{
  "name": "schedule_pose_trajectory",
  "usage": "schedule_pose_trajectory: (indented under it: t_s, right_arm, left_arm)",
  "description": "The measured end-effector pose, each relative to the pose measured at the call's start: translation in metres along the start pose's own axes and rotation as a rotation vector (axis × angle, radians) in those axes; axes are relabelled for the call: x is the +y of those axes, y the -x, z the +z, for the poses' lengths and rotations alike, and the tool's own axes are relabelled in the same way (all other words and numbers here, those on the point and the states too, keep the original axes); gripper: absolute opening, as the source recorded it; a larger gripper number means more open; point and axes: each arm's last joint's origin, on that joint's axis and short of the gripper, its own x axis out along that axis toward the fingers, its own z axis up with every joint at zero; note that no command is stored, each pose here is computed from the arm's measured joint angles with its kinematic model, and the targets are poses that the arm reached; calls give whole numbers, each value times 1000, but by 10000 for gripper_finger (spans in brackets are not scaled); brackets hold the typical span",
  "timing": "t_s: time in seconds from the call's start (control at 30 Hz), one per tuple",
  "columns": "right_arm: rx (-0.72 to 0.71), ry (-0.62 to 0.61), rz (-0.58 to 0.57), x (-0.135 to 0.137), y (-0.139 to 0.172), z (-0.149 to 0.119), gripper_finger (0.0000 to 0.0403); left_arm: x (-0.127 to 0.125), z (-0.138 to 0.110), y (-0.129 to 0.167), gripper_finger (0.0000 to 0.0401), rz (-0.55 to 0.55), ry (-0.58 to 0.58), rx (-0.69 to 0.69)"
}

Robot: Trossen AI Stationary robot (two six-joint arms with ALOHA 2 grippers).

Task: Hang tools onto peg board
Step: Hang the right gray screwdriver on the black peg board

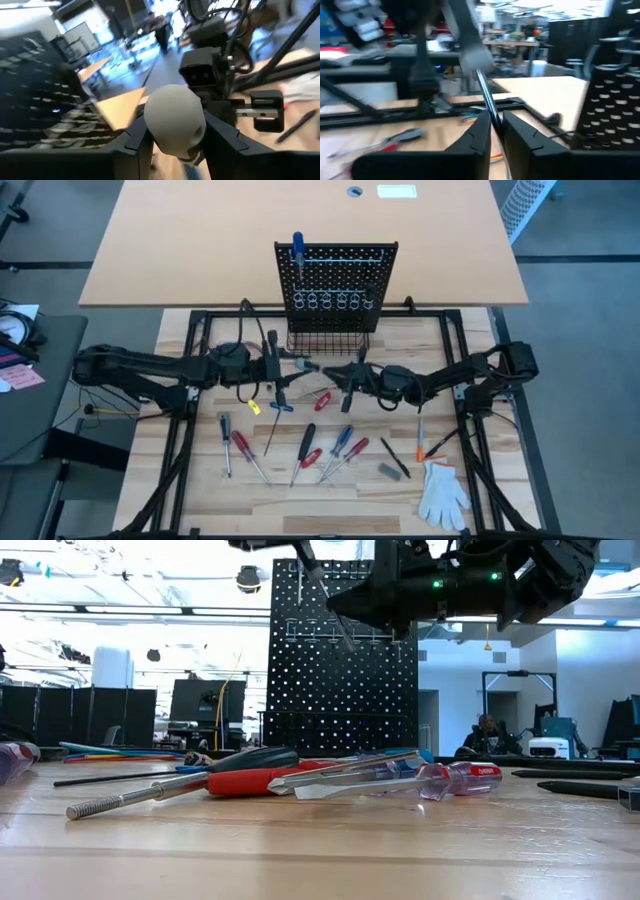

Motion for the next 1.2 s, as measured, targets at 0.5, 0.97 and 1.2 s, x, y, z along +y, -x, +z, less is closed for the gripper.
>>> schedule_pose_trajectory:
  t_s: [0.5,0.97,1.2]
  right_arm:
    - [62,19,5,1,1,-8,128]
    - [74,25,5,1,1,-9,128]
    - [87,30,6,1,1,-10,128]
  left_arm:
    - [88,80,4,124,244,-88,215]
    - [131,79,-29,124,265,-93,377]
    - [133,70,-35,124,255,-61,409]
